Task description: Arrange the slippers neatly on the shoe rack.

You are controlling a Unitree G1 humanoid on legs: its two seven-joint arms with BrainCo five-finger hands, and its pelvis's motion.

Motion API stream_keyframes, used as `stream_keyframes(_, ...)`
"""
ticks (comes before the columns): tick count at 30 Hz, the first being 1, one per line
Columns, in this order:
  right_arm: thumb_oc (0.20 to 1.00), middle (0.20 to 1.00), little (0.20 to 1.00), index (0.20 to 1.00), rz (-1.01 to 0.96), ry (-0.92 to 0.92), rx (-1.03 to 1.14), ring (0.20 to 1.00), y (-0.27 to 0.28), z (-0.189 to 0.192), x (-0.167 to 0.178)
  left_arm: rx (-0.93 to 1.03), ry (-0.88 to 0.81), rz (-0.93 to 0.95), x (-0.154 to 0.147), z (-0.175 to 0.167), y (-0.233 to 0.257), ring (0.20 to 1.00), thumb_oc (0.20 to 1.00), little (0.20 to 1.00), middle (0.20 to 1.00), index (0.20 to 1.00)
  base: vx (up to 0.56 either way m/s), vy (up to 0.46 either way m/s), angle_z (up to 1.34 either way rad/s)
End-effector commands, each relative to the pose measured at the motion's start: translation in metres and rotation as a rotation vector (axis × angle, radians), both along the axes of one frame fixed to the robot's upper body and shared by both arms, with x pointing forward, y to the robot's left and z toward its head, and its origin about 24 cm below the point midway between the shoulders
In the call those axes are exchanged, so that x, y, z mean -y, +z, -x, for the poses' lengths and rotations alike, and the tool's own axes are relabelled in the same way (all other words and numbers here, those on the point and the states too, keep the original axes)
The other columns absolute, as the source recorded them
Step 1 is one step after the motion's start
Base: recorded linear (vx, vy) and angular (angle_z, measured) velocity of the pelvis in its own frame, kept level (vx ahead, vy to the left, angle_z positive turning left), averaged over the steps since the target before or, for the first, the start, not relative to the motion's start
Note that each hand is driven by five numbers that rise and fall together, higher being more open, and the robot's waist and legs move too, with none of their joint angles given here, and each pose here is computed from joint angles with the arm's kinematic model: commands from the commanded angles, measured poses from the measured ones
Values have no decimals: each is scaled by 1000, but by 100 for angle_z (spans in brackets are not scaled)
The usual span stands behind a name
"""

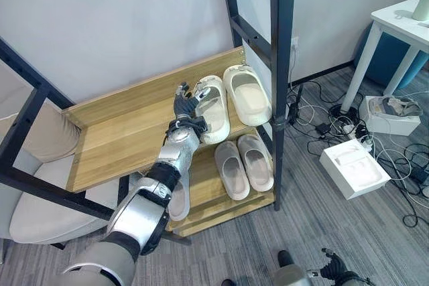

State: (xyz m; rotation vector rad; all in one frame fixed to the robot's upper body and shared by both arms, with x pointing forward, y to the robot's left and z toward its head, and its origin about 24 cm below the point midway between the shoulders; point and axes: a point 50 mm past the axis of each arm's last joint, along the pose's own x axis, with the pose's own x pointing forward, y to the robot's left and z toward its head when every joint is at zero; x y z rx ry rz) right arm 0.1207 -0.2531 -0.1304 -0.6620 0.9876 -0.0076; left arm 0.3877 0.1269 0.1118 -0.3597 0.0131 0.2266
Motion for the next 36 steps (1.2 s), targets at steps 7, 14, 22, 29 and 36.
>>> stream_keyframes(7,1000,1000,1000,1000,-19,43,88,1000,7,-17,-12,-8,-47,75,46,-6,17,1000,1000,1000,1000,1000,0,0,0)
stream_keyframes(14,1000,1000,1000,1000,-15,26,82,1000,6,-13,-8,-2,-86,78,61,-4,21,1000,1000,1000,1000,1000,0,-1,-2)
stream_keyframes(22,1000,1000,1000,1000,-19,-5,68,1000,4,-8,-5,11,-130,71,77,-4,27,1000,1000,1000,1000,1000,0,0,0)
stream_keyframes(29,1000,1000,1000,1000,-11,-26,80,1000,4,-9,-3,-6,-112,141,91,-2,30,1000,1000,1000,1000,1000,0,0,0)
stream_keyframes(36,1000,1000,1000,1000,-4,-49,83,1000,5,-5,3,6,-94,200,101,-1,40,1000,1000,1000,1000,1000,-10,-5,-2)
